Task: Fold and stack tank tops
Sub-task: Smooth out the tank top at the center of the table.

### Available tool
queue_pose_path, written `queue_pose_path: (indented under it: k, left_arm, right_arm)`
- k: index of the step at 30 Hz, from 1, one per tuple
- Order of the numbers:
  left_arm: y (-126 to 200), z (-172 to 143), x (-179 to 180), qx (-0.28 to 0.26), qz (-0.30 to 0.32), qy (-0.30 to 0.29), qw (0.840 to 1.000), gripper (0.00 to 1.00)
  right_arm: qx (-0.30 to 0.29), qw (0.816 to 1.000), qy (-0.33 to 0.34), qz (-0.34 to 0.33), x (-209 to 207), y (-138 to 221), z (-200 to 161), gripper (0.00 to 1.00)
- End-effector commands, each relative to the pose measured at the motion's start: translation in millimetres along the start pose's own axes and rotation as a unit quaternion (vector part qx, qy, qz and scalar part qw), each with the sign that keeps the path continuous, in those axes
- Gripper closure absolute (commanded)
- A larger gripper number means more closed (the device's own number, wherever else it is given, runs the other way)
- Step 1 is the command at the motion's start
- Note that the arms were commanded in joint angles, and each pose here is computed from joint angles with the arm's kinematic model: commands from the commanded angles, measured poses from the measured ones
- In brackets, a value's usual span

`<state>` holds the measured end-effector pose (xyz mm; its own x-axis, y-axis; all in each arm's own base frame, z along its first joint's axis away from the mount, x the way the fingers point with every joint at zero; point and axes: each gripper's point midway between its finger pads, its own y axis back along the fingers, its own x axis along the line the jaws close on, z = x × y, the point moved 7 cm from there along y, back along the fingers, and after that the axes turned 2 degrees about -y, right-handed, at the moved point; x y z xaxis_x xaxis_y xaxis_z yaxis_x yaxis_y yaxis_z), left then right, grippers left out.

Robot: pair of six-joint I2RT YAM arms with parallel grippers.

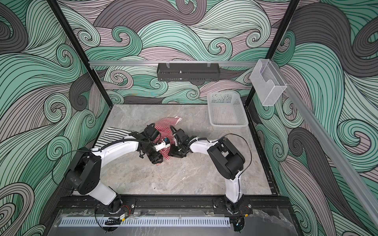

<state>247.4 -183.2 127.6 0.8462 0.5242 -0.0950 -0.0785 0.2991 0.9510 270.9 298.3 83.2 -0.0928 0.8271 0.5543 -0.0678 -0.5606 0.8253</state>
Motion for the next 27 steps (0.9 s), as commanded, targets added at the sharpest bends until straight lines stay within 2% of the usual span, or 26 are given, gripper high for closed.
queue_pose_path:
  k: [1,7,17,22,27]
  left_arm:
    - [-7,9,6,0.017,0.035,-0.002,0.999,0.31]
    - [-20,7,4,0.05,0.05,-0.001,0.998,0.31]
    - [-20,-2,3,0.068,0.062,0.008,0.996,0.35]
    - [-25,-7,2,0.084,0.053,0.01,0.995,0.43]
    - [-23,-10,0,0.091,0.048,0.006,0.995,0.59]
  right_arm:
    - [-0.018,1.0,-0.003,-0.009,1,13,0,0.57]
    - [-0.027,0.999,-0.012,-0.011,-6,19,0,0.57]
    - [-0.03,0.999,-0.021,-0.008,-15,22,0,0.58]
    - [-0.03,0.999,-0.02,-0.005,-16,23,-1,0.61]
    - [-0.03,0.999,-0.019,-0.003,-16,23,-1,0.64]
